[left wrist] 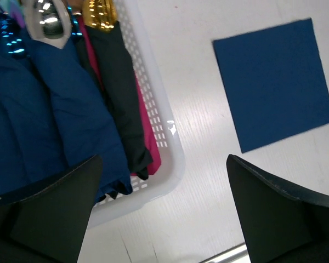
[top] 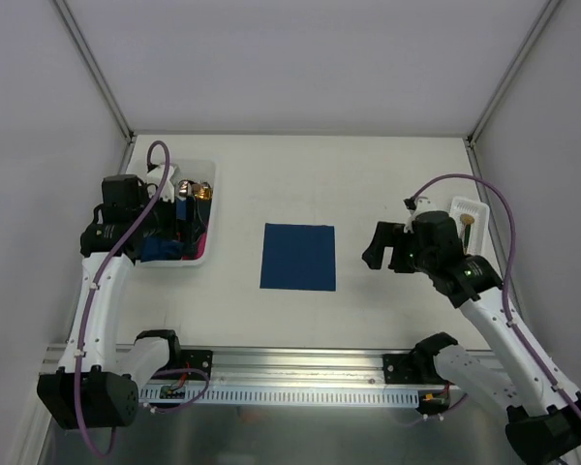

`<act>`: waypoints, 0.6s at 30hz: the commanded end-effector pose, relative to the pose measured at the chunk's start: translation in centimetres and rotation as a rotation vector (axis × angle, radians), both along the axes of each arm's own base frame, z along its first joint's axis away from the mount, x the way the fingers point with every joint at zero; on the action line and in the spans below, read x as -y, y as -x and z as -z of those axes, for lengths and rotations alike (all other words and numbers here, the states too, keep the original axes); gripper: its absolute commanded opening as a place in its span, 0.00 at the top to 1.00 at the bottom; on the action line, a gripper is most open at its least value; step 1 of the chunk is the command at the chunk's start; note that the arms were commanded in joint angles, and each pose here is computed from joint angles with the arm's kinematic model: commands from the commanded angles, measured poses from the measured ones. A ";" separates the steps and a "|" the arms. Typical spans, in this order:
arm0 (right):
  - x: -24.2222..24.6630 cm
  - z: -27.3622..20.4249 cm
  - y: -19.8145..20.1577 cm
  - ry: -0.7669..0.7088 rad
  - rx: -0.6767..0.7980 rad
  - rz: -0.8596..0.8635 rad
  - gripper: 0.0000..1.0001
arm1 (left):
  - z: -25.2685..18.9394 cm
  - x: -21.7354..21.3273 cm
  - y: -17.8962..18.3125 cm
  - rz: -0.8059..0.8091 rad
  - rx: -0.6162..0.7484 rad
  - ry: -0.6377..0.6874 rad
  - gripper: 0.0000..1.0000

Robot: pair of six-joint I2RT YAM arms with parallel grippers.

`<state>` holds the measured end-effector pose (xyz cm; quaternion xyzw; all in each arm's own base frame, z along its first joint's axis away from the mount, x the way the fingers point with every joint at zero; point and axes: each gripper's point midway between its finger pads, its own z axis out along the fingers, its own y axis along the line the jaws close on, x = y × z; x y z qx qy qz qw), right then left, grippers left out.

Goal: Place the utensils on the paper napkin and roll it up

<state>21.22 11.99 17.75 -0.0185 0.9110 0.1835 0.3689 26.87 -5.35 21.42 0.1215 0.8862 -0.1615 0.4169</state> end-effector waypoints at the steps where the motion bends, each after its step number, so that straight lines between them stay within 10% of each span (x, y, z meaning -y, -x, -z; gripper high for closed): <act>1: -1.9 -0.2 -1.5 -0.051 -0.001 0.169 0.01 | -2.3 -1.9 -1.7 -0.160 0.019 -0.019 0.01; 18: -16.2 9.0 -3.5 0.320 -0.318 0.431 0.12 | -3.9 -3.5 -3.9 -0.324 -0.033 0.011 0.01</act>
